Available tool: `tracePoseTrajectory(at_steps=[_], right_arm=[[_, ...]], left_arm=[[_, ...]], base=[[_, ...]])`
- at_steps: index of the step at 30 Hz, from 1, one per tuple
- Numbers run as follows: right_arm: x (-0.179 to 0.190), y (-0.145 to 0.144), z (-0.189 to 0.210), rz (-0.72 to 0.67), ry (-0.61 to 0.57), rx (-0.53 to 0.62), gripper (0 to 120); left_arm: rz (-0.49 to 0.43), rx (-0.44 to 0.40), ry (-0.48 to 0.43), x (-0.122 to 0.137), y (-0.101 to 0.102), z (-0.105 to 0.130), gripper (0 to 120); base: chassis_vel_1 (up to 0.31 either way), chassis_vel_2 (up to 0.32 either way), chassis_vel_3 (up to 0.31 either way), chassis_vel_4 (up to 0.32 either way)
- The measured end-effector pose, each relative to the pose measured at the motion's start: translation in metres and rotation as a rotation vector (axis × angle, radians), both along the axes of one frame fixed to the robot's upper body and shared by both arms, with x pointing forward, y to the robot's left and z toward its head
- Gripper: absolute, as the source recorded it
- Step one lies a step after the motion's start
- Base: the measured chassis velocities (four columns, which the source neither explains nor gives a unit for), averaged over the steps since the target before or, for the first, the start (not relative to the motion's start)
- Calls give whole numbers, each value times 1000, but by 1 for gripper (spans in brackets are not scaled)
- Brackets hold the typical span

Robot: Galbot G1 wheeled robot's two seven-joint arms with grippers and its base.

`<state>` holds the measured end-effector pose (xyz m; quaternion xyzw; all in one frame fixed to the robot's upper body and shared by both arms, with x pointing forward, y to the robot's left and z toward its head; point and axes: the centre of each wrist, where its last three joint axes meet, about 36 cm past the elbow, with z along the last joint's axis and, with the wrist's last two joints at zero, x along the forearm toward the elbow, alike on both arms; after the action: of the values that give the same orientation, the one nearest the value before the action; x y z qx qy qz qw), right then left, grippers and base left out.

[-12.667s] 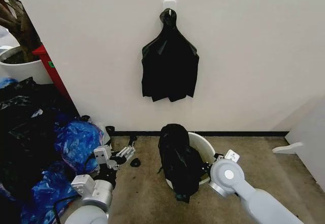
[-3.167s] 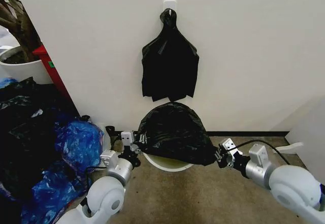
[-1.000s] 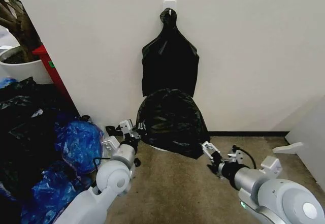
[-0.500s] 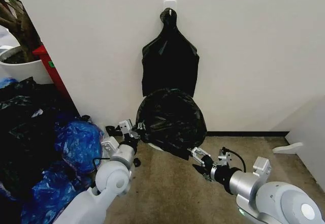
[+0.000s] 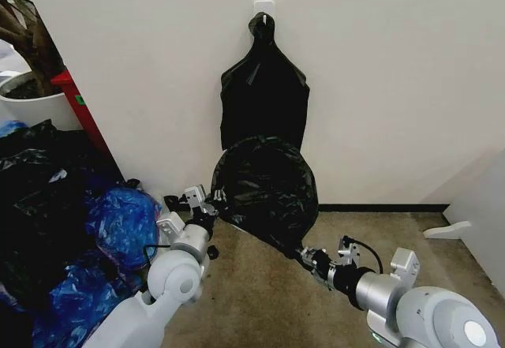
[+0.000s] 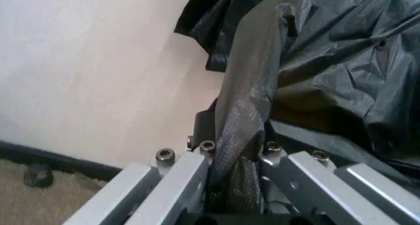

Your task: Place the garbage bag over the trash bin.

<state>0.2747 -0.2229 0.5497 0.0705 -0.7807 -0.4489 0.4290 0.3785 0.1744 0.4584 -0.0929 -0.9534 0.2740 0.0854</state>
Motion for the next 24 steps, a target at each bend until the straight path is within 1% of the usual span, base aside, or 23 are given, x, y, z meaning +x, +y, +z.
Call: tracePoseTrajectory(at_steps=[1, 2, 8, 18, 21, 22, 24], right_arm=[[-1, 1, -1, 11, -11, -23, 4], [-1, 1, -1, 15, -14, -30, 0], [0, 5, -9, 57, -26, -70, 0], [18, 10, -69, 89, -42, -216, 0], [23, 11, -87, 98, -65, -255, 0], [23, 11, -87, 98, -65, -255, 0], [26, 11, -103, 109, -91, -299, 0]], left_arm=[[1, -11, 9, -1, 0, 4, 2], [0, -13, 11, -2, 0, 6, 2], [-8, -27, 28, -6, 1, 15, 2], [-29, -34, 43, -15, 0, 28, 2], [-35, -43, 71, -20, 0, 32, 2], [-35, -43, 71, -20, 0, 32, 2], [-40, -47, 96, -25, -2, 36, 2]], base=[[0, 0, 0, 0], [0, 0, 0, 0], [0, 0, 0, 0], [0, 0, 0, 0], [0, 0, 0, 0], [0, 0, 0, 0], [0, 0, 0, 0]])
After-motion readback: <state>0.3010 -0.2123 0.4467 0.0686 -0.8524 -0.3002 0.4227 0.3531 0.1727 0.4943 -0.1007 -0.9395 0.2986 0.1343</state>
